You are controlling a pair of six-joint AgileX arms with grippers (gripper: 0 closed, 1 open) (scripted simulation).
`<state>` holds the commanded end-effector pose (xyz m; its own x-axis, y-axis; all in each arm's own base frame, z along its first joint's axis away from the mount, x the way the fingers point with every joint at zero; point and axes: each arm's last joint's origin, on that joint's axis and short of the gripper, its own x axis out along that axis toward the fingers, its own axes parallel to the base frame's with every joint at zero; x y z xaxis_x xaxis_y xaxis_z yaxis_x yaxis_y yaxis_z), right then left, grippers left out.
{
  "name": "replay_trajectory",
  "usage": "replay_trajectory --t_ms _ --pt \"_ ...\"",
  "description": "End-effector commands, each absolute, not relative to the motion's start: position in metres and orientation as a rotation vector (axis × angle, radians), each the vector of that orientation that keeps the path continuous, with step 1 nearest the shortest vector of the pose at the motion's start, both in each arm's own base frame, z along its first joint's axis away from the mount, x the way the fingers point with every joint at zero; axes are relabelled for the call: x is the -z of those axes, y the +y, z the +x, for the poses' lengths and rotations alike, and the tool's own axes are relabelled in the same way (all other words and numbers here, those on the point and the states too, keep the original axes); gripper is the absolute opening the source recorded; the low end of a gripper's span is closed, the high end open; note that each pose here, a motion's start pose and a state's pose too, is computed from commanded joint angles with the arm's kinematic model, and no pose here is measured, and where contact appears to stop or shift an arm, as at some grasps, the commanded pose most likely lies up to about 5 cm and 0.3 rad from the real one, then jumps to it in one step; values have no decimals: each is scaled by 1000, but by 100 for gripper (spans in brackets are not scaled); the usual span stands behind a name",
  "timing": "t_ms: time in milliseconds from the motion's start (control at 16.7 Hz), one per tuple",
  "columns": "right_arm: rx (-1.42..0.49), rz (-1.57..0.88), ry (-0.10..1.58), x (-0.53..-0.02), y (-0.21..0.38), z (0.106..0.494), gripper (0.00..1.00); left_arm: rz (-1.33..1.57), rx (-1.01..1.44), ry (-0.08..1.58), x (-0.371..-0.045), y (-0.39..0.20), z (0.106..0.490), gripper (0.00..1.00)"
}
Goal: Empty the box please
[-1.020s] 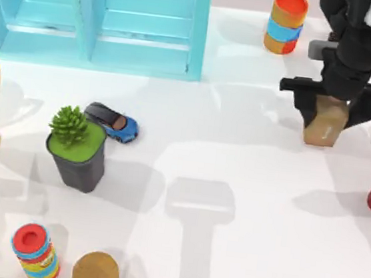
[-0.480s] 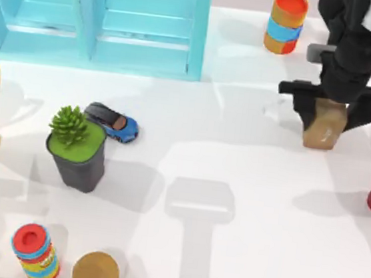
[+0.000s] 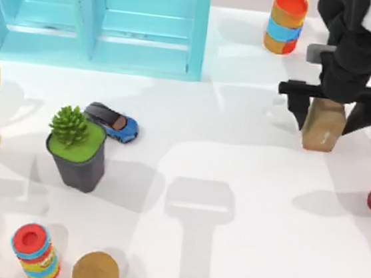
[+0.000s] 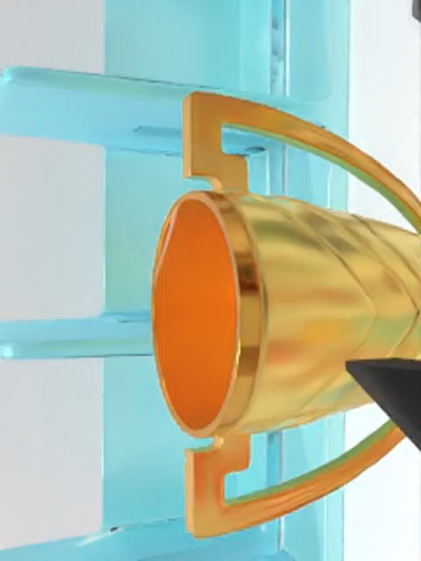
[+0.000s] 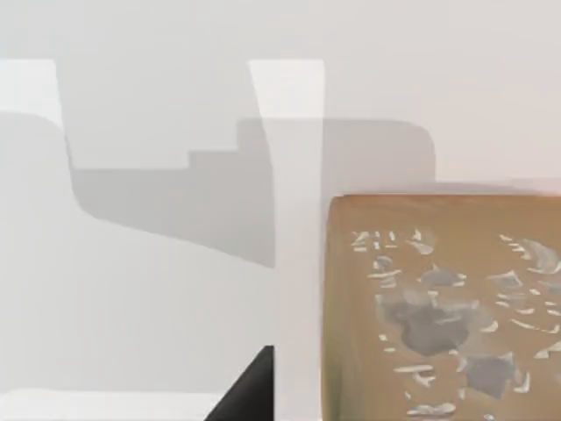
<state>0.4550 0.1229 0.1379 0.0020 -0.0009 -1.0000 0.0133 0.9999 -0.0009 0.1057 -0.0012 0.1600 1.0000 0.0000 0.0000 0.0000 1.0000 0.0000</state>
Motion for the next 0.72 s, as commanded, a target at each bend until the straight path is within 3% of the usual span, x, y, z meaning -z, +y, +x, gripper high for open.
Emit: replay_trajectory --t_ms 720 --pt "12 10 1569 -147 123 457 100 0 0 0 -160 -1 106 100"
